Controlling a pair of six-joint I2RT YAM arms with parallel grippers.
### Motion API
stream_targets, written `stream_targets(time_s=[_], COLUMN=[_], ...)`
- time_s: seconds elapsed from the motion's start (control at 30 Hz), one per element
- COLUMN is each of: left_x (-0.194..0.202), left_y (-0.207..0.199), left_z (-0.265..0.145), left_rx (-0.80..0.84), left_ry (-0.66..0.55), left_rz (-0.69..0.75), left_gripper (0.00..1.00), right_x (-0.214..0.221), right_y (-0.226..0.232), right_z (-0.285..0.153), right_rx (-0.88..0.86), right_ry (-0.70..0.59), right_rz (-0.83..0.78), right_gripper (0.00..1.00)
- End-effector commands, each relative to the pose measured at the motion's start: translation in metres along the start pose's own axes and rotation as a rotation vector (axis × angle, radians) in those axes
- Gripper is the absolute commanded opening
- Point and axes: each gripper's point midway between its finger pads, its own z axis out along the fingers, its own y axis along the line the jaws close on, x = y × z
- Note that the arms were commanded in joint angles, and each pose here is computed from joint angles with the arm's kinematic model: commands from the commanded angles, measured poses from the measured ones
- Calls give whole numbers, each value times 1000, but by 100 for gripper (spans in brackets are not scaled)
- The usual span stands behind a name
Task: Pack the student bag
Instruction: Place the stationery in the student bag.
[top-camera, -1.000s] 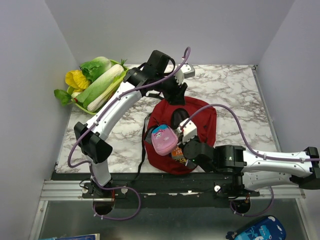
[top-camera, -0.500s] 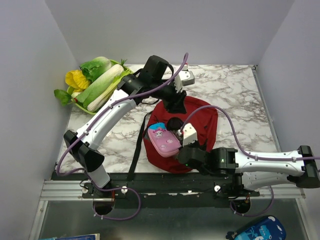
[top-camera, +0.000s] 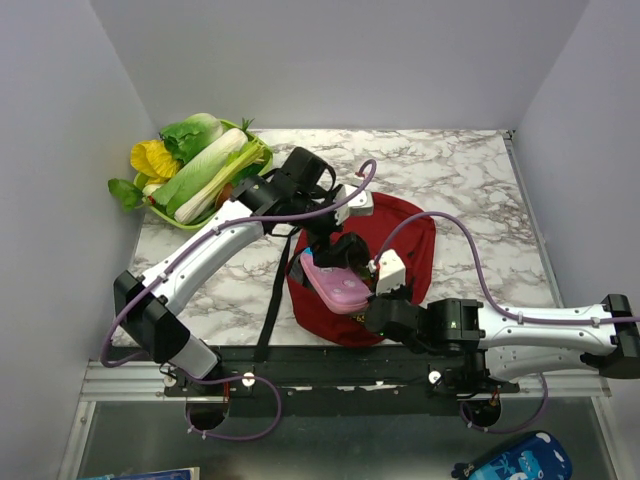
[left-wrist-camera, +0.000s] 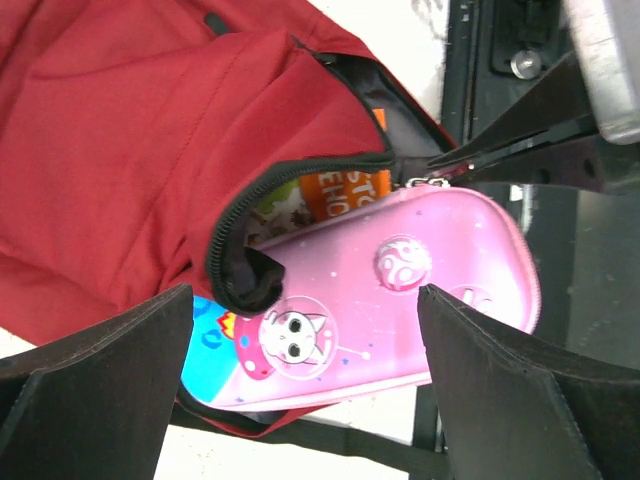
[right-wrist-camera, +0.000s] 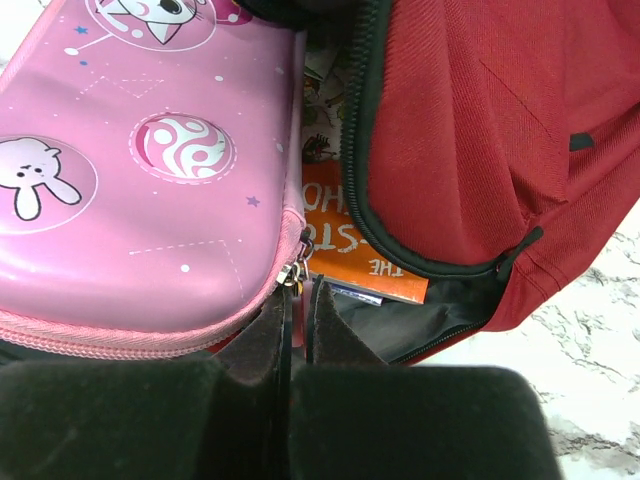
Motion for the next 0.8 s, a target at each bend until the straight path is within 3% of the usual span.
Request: stream_targets(time_s=[0.0, 0.17, 0.37, 0.47, 0.5, 0.57, 0.6, 0.7, 0.77], left_x=[12, 7, -13, -6, -12, -7, -15, -28, -34], left_y=[28, 61, 64, 57, 56, 50, 52, 52, 54], left_z=[10, 28, 28, 38, 37, 42, 39, 27, 18], left_rx=[-98, -207, -222, -141, -129, -79, -83, -98, -129], left_ry=[31, -9, -44, -10, -16, 11, 1, 7, 17], left_rz=[70, 33, 41, 26, 27, 1, 12, 30, 37], left_gripper=[99, 99, 99, 83, 68, 51, 30, 0, 0], right_x=[10, 11, 12, 12, 11, 11, 10, 6, 0], right_y=[-20, -22, -22, -23, -24, -29, -31, -41, -47], right_z=[3, 0, -1, -1, -1, -3, -4, -9, -14], right_rx=[88, 86, 80, 85, 88, 102, 113, 142, 161], right_ry=[6, 9, 11, 9, 5, 7, 2, -9, -23], right_rz=[-35, -25, -17, -19, -15, -15, -7, 0, -4], right_gripper=[1, 1, 1, 1, 1, 1, 1, 1, 1])
